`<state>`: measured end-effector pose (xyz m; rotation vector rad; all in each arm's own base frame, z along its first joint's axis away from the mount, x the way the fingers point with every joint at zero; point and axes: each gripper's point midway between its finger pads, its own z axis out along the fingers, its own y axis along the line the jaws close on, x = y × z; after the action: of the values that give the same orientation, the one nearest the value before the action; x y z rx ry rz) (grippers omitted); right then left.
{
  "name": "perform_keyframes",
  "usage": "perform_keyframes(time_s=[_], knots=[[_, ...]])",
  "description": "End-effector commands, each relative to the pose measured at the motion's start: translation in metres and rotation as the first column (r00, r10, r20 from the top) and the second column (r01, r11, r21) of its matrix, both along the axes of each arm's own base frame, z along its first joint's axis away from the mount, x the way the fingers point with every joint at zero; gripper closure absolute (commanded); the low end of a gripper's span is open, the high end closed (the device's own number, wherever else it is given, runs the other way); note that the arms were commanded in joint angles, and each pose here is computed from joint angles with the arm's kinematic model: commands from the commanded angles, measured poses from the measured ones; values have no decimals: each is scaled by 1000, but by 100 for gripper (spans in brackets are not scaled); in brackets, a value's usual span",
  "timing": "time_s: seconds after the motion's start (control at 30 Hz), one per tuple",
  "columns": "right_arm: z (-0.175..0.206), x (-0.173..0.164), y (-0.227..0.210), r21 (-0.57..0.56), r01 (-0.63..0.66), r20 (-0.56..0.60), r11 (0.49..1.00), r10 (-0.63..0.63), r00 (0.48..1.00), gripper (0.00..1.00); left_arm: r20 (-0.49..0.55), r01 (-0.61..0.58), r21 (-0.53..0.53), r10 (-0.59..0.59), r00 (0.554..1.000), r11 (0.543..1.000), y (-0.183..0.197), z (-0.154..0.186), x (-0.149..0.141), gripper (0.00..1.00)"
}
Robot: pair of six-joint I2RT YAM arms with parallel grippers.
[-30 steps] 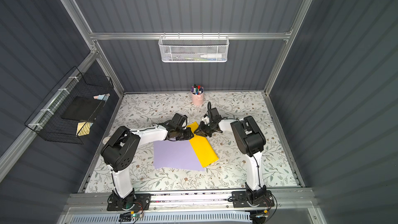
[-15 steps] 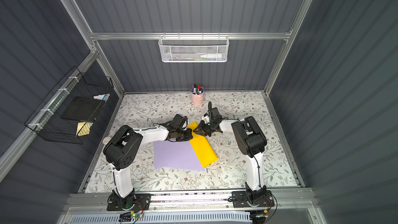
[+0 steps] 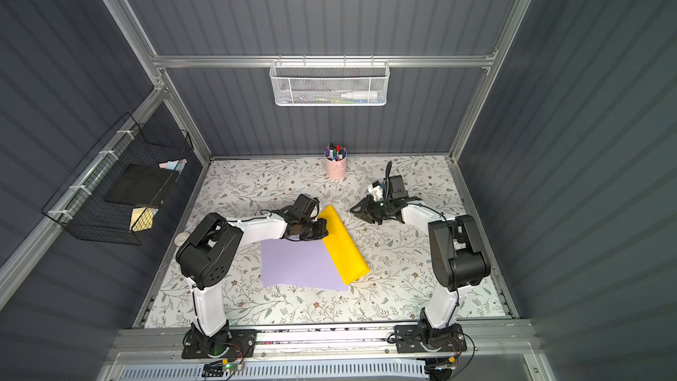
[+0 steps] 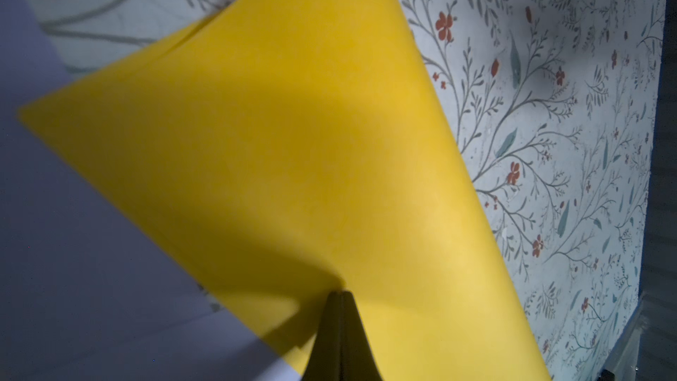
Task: Fold the rectangular paper in half along the long edge
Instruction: Fold the paper.
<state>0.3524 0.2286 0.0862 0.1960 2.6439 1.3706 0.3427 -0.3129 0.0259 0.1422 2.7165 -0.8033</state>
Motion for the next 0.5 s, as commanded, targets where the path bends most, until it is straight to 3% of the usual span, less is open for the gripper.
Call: perform_keyframes(time_s=[0.0, 0.47], knots=[[-22, -23, 6, 35, -37, -63, 999, 39, 997, 70, -60, 13, 57, -10, 998, 998, 11, -25, -14, 100], [-28, -30, 24, 73, -69, -57, 995, 73, 996, 78, -51, 16, 53, -14, 999, 998, 10, -19, -13, 100]])
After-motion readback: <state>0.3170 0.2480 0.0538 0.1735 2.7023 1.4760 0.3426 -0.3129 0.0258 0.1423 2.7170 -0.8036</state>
